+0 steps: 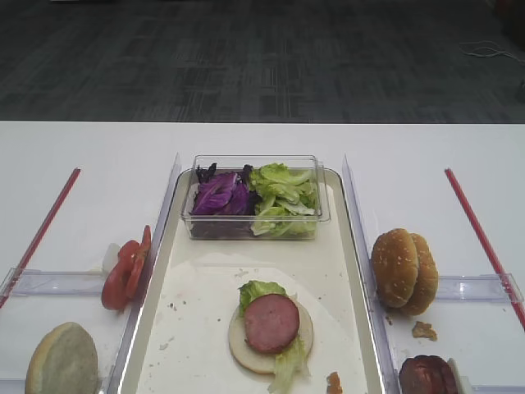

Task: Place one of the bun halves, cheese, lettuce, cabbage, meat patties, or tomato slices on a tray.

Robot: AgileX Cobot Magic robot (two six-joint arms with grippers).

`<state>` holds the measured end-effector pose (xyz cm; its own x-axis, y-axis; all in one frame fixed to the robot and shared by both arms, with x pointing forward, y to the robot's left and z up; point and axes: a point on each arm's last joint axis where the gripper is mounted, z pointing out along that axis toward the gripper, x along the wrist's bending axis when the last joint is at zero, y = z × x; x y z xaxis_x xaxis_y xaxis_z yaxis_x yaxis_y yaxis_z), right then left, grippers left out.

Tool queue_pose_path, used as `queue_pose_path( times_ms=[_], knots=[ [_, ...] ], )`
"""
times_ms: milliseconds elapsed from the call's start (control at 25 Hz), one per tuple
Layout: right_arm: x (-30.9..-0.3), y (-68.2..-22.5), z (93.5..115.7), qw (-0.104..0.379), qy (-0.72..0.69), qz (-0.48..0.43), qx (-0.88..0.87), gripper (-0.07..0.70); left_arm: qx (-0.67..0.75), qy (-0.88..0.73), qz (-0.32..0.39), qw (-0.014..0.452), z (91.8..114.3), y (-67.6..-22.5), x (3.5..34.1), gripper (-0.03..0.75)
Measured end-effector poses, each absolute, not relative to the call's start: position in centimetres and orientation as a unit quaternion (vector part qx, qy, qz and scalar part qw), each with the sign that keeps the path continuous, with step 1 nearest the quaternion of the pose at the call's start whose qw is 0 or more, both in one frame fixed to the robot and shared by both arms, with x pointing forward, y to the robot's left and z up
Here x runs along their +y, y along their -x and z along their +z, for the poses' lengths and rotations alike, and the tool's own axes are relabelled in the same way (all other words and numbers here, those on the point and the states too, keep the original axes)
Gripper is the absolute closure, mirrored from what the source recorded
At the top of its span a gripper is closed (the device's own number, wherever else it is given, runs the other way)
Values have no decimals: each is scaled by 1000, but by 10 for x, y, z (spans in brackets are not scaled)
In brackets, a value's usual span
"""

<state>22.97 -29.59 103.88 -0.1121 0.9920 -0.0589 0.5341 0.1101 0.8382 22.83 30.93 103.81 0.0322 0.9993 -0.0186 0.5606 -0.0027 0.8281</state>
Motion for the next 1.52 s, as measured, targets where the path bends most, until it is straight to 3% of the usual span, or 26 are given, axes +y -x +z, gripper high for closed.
queue_pose_path(
  times_ms=[1520],
  knots=[
    [-300, -231, 1037, 339, -606, 335, 637, 325, 618, -632, 320, 343, 1038, -228, 309, 419]
  ],
)
